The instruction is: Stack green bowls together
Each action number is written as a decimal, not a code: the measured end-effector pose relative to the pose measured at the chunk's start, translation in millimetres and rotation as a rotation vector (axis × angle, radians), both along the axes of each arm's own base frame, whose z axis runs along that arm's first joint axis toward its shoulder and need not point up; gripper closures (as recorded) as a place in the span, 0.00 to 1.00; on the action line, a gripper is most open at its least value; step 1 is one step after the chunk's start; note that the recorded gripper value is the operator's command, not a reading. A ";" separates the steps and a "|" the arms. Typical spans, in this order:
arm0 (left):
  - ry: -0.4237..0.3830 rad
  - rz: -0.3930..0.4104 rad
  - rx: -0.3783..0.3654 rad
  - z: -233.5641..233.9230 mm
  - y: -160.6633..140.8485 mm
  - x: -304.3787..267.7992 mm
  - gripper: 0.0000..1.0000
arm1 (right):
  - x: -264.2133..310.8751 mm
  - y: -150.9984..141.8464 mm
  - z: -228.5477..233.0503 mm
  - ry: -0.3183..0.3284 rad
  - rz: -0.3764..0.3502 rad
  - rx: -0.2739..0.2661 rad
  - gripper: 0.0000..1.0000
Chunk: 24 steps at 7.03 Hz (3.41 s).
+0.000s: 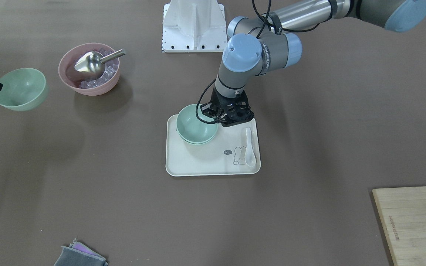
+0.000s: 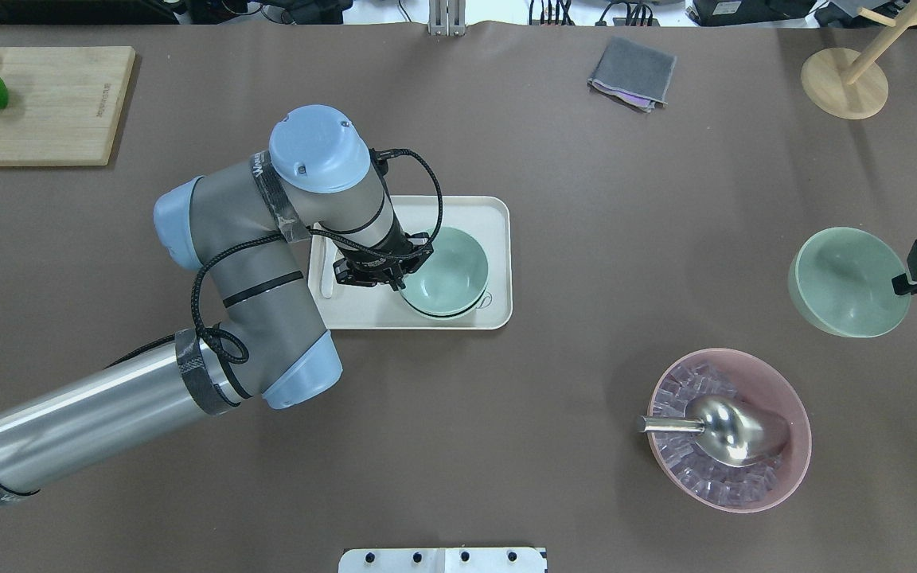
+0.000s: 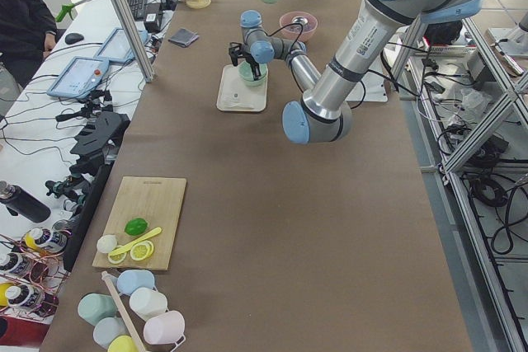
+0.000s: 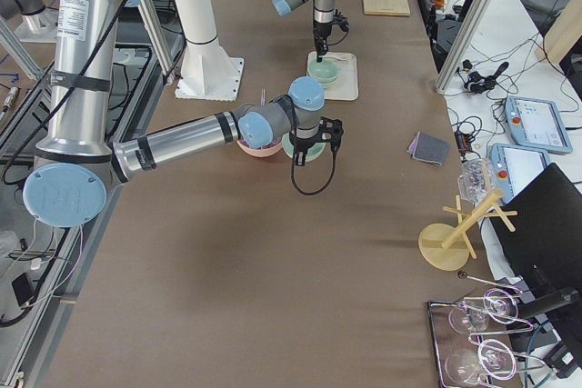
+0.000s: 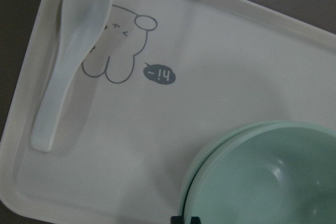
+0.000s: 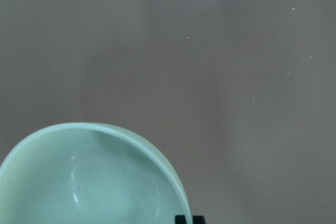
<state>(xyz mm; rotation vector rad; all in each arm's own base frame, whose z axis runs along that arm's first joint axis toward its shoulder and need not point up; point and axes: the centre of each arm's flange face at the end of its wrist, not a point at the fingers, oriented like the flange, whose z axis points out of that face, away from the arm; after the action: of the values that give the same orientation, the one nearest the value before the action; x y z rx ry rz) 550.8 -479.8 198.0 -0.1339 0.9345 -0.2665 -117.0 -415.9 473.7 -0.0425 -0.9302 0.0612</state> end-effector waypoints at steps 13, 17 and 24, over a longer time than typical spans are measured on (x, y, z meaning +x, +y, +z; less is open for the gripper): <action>-0.032 0.053 0.167 28.8 -0.4 -151.3 0.02 | -43.6 -53.7 -184.2 -0.011 -0.036 -0.035 1.00; -0.092 0.063 0.257 76.2 -8.7 -236.7 0.02 | -217.8 -68.3 -283.7 0.005 -0.068 -0.013 1.00; -0.104 0.064 0.252 84.3 -14.7 -236.9 0.02 | -380.3 -78.3 -287.1 0.031 -0.077 -0.007 1.00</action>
<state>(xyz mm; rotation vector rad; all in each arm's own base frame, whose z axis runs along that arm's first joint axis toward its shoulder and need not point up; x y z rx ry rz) 313.9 -494.4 282.2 0.0817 0.8512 -0.0943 -497.3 -494.3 186.6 -0.0840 -0.8965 -0.0059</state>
